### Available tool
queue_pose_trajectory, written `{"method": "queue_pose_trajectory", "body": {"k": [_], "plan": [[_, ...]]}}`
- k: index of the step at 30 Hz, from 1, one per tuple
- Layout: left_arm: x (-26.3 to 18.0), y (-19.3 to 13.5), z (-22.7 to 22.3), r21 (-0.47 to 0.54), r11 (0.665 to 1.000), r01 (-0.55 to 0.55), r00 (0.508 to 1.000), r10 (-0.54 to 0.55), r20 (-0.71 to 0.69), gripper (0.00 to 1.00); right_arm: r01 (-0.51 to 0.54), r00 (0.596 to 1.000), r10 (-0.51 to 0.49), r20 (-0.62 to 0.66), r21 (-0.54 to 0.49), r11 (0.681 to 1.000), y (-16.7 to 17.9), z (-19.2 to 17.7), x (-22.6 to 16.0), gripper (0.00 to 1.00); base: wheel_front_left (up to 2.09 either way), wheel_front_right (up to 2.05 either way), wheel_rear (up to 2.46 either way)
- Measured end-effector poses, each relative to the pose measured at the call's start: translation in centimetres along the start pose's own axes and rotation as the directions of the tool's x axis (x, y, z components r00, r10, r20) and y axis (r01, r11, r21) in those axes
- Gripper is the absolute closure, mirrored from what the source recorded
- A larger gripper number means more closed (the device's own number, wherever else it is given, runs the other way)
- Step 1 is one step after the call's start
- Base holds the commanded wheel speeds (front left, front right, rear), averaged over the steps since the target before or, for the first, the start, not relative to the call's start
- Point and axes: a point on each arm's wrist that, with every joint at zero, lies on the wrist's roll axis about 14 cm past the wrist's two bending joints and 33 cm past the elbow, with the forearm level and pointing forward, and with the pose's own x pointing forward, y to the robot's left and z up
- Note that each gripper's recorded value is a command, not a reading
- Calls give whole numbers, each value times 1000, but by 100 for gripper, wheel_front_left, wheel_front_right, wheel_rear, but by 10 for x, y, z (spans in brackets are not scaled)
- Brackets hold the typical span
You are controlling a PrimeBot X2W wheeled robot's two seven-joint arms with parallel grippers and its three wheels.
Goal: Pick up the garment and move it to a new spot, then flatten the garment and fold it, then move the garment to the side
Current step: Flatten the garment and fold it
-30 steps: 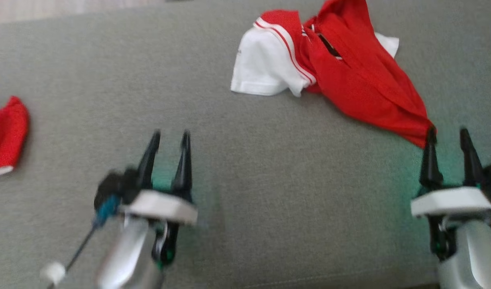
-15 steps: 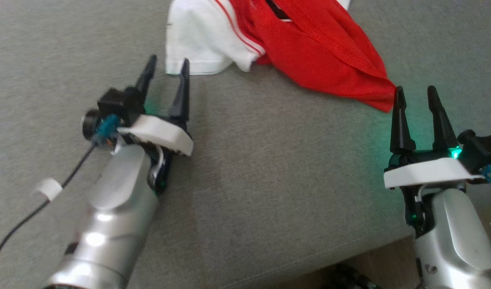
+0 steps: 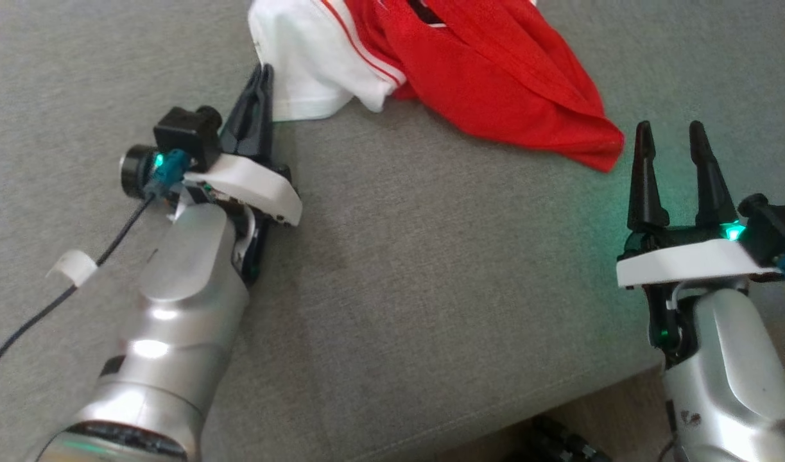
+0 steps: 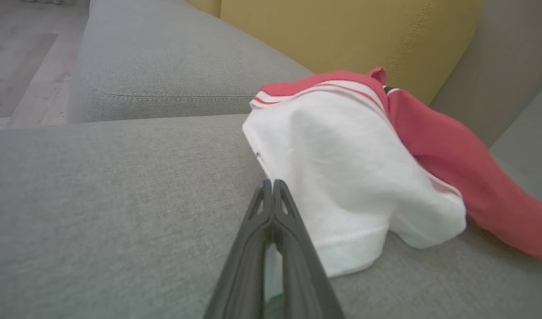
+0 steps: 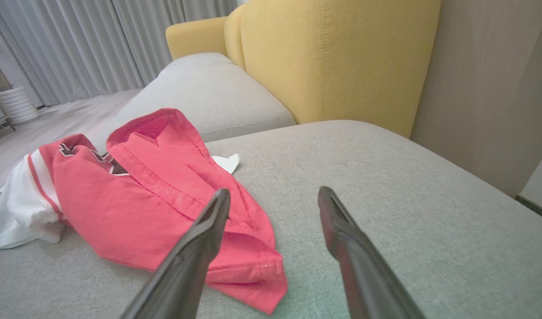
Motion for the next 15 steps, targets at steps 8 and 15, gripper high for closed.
{"method": "queue_pose_trajectory", "body": {"k": [8, 15], "plan": [[-45, 13, 2, -34, 996, -77, 997, 78, 5, 100, -70, 997, 70, 32, 23, 997, 26, 10, 4, 0, 0, 0, 0], [-106, 20, 13, -97, 982, -161, 984, 168, 66, 100, -116, 993, 117, 0, 50, 992, 44, -1, -17, 0, 0, 0, 0]]}}
